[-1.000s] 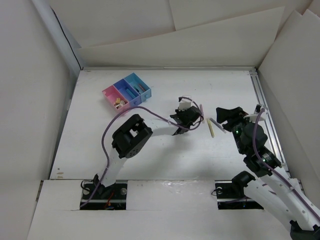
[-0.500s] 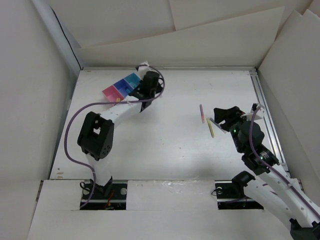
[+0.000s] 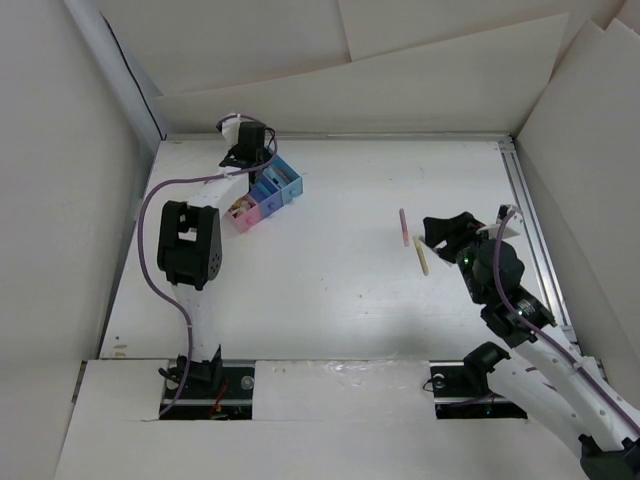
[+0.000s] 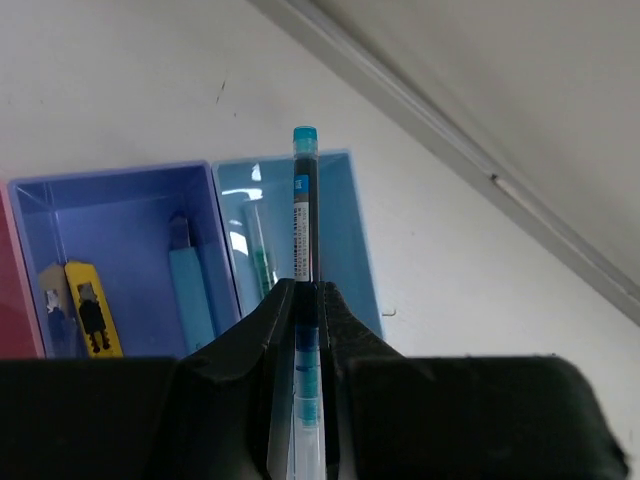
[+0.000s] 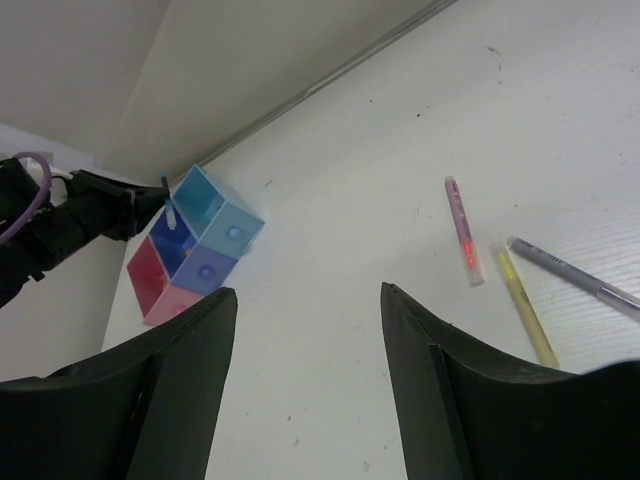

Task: Sort the stationery into containers
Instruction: Place the pen in the storage box, then pick up the pen from the center of the board.

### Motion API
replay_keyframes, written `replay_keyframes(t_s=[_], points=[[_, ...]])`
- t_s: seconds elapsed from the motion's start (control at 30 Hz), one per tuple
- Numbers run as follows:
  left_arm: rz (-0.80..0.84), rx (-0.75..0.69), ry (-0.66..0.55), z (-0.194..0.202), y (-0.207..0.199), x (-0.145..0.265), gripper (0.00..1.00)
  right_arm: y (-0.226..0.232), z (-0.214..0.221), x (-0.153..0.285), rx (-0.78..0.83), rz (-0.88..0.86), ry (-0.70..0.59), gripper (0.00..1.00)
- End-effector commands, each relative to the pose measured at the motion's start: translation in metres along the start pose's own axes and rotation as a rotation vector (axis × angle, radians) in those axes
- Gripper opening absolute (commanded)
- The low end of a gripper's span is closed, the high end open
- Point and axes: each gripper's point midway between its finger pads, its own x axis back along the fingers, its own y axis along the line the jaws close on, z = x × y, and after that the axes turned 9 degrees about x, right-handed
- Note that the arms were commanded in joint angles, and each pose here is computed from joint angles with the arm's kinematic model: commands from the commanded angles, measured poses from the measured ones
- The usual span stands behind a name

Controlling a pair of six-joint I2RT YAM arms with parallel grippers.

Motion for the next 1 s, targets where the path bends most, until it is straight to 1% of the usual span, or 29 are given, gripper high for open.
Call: replay_keyframes(t_s=[0.0,0.1,0.2,0.27,0.3,0.33,0.37,0.47,0.5,0.57,0.63,0.67,0.73,0.77,0.8,0.83,0.87,0.9,0.93,0.97], points=[[0.023,0.006,-0.006,-0.004,-0.015,0.005,0.02,0.01,-0.007,-0.002,-0.006,-0.037,-0.025,0.65],[0.014,0.003,0.0,0.0,-0.012,0.002,0.09,0.01,-0.007,-0.002,-0.006,-0.037,-0.025,0.65],[0.001,-0.013,0.011,0.007,-0.006,-0.004,0.1,0.012,-0.009,-0.002,-0.01,-0.041,-0.032,0.65],[0.002,-0.012,0.01,0.005,-0.008,-0.003,0.11,0.011,-0.007,-0.003,-0.006,-0.037,-0.025,0.65],[0.002,-0.012,0.01,0.005,-0.008,-0.003,0.13,0.011,-0.007,-0.003,-0.006,-0.037,-0.025,0.65],[0.002,-0.012,0.01,0.005,-0.008,-0.003,0.17,0.012,-0.006,-0.003,-0.006,-0.044,-0.02,0.65],[0.004,-0.02,0.008,0.006,-0.007,-0.004,0.25,0.012,-0.006,-0.003,-0.006,-0.044,-0.02,0.65],[0.018,-0.017,0.013,0.005,-0.012,-0.003,0.33,0.01,-0.007,-0.004,-0.006,-0.034,-0.027,0.65],[0.029,-0.013,0.005,0.0,-0.016,0.001,0.35,0.01,-0.007,-0.004,0.003,-0.034,-0.027,0.65],[0.038,-0.03,-0.009,0.002,-0.024,0.013,0.35,0.012,-0.009,-0.001,-0.001,-0.047,-0.03,0.65],[0.097,-0.042,-0.055,-0.008,-0.044,0.033,0.35,0.007,-0.008,-0.001,0.0,-0.031,-0.037,0.64],[0.131,-0.074,-0.066,-0.001,-0.062,0.047,0.3,0.007,-0.011,0.0,-0.004,-0.028,-0.049,0.6],[0.189,-0.113,-0.085,0.009,-0.087,0.07,0.27,0.007,-0.011,0.0,-0.004,-0.028,-0.049,0.48],[0.24,-0.156,-0.059,0.038,-0.108,0.09,0.25,0.007,-0.011,0.0,-0.004,-0.028,-0.049,0.21],[0.254,-0.182,-0.053,0.052,-0.116,0.099,0.19,0.003,-0.013,0.0,-0.014,-0.006,-0.062,0.1],[0.281,-0.206,-0.033,0.068,-0.125,0.11,0.14,-0.001,-0.015,0.001,-0.014,0.013,-0.072,0.02],[0.296,-0.23,-0.001,0.093,-0.131,0.111,0.11,-0.006,-0.014,0.001,-0.015,0.039,-0.069,0.0],[0.344,-0.263,0.046,0.13,-0.148,0.13,0.08,-0.008,-0.018,0.003,-0.02,0.045,-0.084,0.0],[0.353,-0.302,0.078,0.152,-0.151,0.138,0.04,-0.012,-0.017,0.003,-0.015,0.063,-0.085,0.0],[0.362,-0.339,0.094,0.173,-0.154,0.145,0.04,-0.012,-0.018,0.005,-0.016,0.062,-0.086,0.0]])
